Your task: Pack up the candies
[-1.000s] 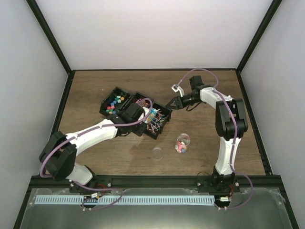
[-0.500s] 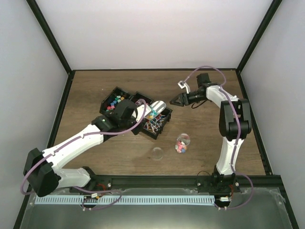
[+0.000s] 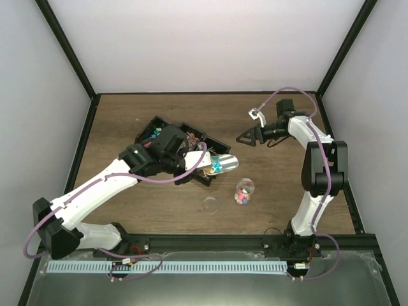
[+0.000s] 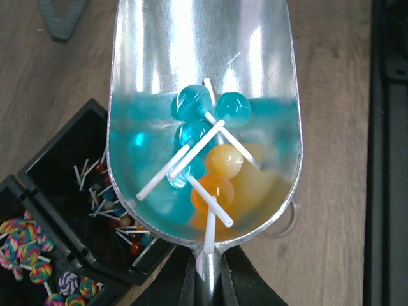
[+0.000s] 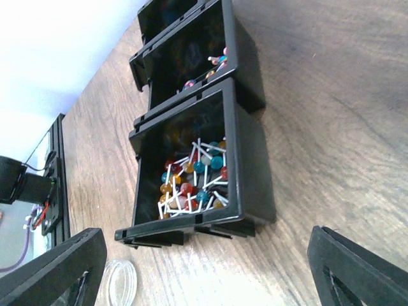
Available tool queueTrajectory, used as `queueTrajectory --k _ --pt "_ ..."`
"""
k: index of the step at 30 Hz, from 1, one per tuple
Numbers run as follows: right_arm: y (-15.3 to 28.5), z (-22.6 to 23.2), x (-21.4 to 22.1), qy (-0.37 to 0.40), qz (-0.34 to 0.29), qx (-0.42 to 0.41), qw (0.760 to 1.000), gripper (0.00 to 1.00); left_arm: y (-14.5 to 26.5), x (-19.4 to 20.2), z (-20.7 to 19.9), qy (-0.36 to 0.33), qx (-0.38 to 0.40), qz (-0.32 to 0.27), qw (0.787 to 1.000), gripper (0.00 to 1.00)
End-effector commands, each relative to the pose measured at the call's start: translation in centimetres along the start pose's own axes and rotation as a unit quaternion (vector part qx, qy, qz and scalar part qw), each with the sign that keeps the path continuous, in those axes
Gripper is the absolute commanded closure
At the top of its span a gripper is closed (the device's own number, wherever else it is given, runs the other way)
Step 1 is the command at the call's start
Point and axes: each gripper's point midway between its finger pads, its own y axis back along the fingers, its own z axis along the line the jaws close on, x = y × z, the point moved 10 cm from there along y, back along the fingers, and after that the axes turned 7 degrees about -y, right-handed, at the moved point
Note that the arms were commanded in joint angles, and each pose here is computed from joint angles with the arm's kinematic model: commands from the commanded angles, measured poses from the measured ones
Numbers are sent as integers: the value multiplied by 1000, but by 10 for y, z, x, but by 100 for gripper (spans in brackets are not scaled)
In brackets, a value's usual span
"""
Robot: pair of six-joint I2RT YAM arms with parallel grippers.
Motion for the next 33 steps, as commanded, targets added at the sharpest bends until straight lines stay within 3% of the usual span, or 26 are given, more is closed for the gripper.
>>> queueTrajectory --k 1,14,23,33 --pt "7 11 7 22 3 5 1000 10 0 -4 -9 -63 69 30 995 96" --pt "7 15 21 9 -3 -5 1000 10 -24 -24 -14 -114 108 54 986 96" --pt "8 18 28 8 -2 -4 1000 9 -50 -27 -8 -67 130 83 986 96" --pt "7 18 32 4 -1 -1 1000 9 -52 -25 -7 -76 145 116 980 96"
